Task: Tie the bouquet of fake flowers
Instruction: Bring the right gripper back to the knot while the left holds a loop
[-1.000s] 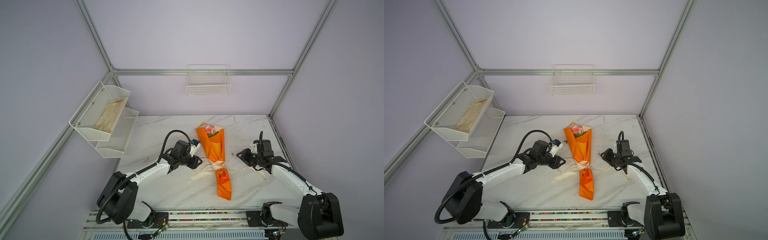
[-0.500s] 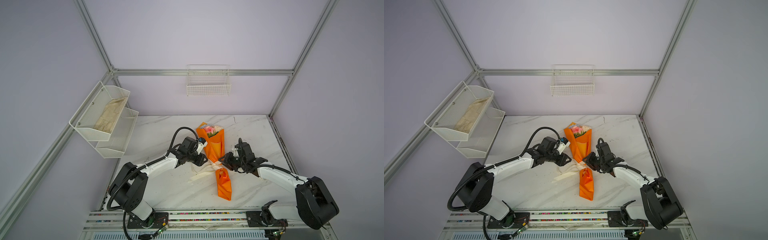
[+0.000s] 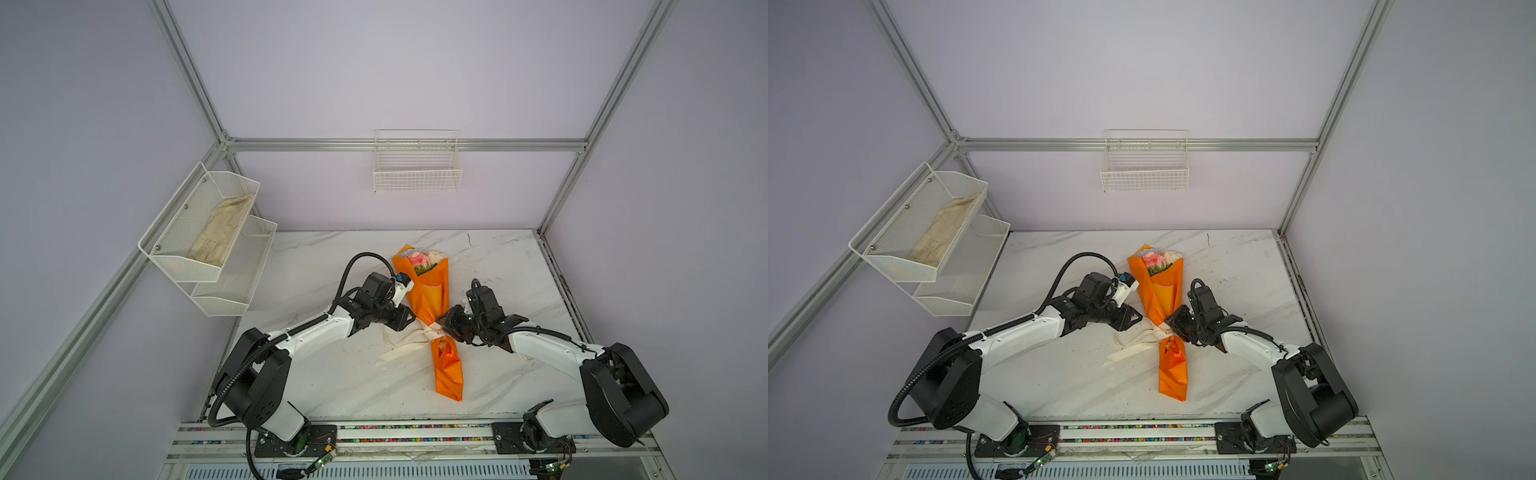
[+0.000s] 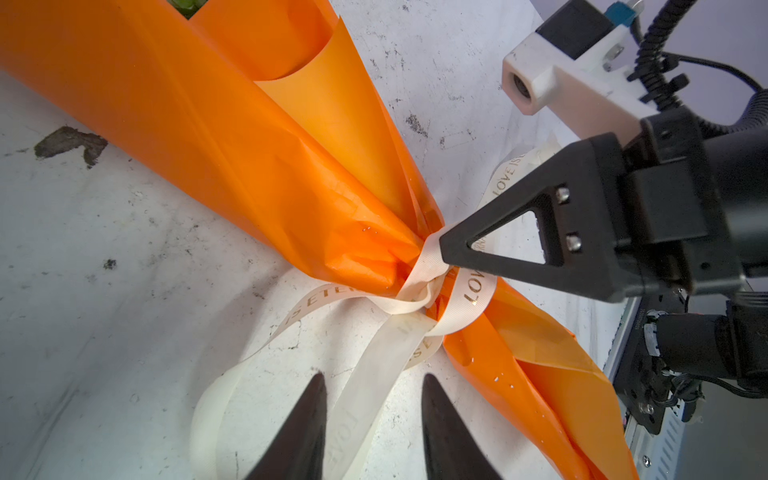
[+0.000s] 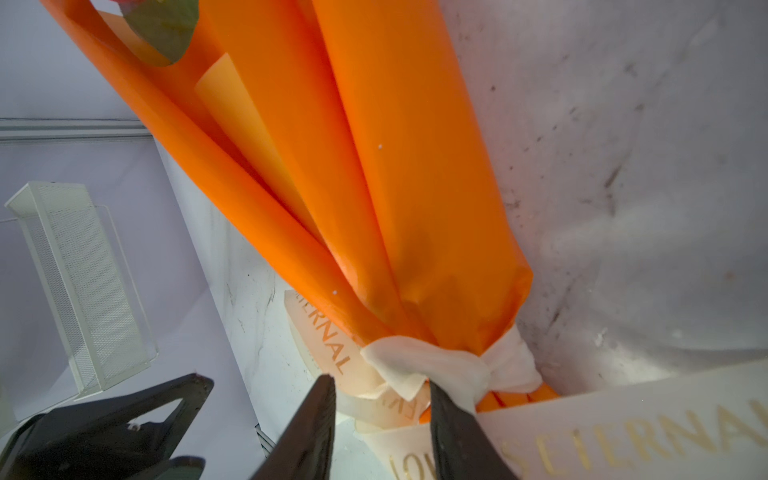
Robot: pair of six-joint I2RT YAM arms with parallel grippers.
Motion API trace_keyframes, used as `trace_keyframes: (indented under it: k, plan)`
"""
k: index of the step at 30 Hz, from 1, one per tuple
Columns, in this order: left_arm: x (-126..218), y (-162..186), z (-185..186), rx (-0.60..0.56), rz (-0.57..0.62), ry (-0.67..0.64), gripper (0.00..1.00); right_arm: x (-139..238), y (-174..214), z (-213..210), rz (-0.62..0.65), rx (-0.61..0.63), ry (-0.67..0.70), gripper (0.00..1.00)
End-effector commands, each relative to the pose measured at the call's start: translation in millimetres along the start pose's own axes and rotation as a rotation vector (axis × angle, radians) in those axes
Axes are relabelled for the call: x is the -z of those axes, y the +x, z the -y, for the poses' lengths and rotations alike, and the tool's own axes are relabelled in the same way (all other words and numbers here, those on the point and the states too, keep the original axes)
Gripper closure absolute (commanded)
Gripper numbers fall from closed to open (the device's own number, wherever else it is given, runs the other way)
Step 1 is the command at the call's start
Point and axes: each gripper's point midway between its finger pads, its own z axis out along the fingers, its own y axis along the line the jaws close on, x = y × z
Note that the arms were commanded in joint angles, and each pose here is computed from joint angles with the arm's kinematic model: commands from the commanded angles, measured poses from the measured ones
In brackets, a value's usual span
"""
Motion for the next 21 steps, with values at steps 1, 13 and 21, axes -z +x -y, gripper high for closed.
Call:
trace_keyframes:
  k: [1,13,21]
  plan:
    - [10,-27,11,-0.013,0.079,0.031,0.62,-1,-3,-6,0.023,-0.021,-0.022,0.60]
    - [10,-28,13,-0.009,0.083,0.044,0.62,4,-13,-25,0.072,-0.014,-0.082,0.90]
    - [9,-26,14,0.000,0.085,0.053,0.62,18,-17,-40,0.114,0.000,-0.148,0.99]
